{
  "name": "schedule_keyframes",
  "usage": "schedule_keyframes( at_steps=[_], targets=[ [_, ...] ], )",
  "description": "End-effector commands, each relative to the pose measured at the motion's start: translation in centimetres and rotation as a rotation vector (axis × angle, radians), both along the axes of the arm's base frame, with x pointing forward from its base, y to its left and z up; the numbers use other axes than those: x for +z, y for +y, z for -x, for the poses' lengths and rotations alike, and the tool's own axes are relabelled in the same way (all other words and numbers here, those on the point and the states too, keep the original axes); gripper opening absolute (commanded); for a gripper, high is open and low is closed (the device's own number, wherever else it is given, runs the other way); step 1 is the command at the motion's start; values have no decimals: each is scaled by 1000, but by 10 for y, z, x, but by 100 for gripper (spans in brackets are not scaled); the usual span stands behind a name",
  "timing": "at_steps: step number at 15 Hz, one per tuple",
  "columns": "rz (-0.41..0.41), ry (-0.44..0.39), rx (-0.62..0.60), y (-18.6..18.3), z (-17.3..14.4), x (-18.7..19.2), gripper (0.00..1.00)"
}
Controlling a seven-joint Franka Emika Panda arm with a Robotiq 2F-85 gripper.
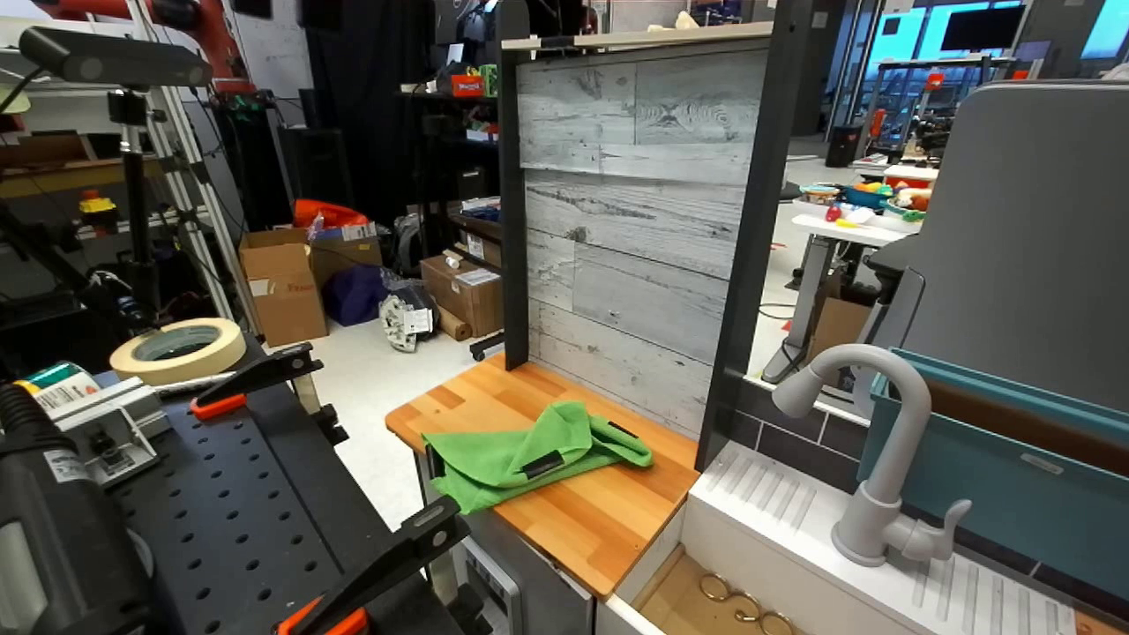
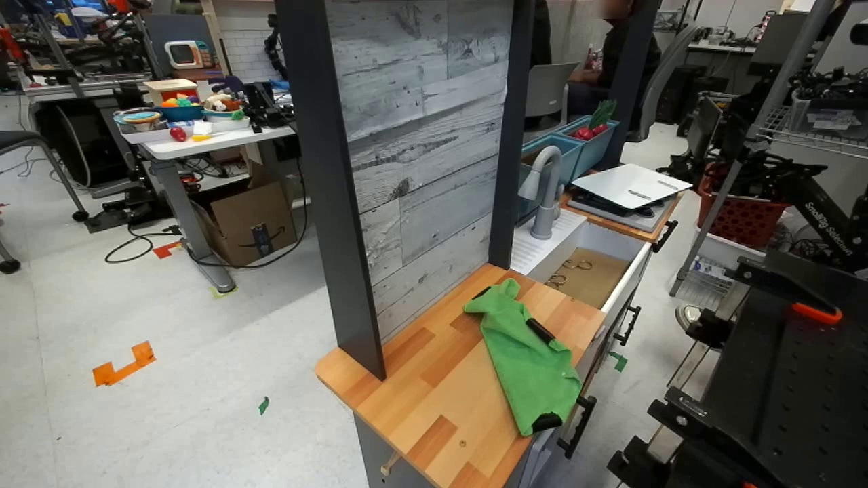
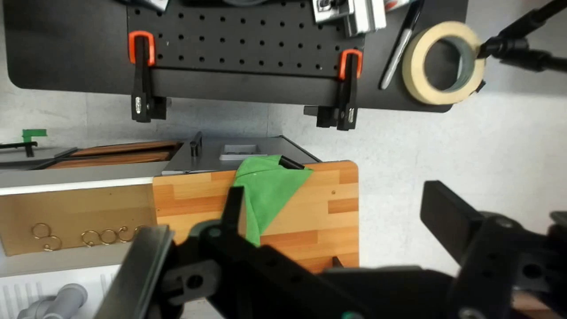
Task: Move the green towel to the left
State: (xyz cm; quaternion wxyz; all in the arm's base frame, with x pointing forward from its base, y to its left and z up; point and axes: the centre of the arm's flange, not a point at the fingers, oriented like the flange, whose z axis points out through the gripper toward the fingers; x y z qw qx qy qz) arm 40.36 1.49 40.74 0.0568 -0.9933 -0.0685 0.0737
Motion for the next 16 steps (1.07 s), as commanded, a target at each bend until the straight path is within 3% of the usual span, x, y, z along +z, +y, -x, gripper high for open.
schedule_keyframes(
  at_steps=[1, 7, 8, 9, 10, 12, 16],
  targets=[
    [78, -52, -83, 10, -51, -65, 100],
    [99, -49, -263, 4, -99, -189, 100],
    [122, -24, -276, 0, -104, -206, 100],
    [111, 99, -257, -7, -105, -217, 100],
    [102, 7, -247, 0, -77, -198, 100],
    [112, 74, -254, -5, -84, -223, 100],
    [112, 89, -256, -7, -91, -225, 100]
  ],
)
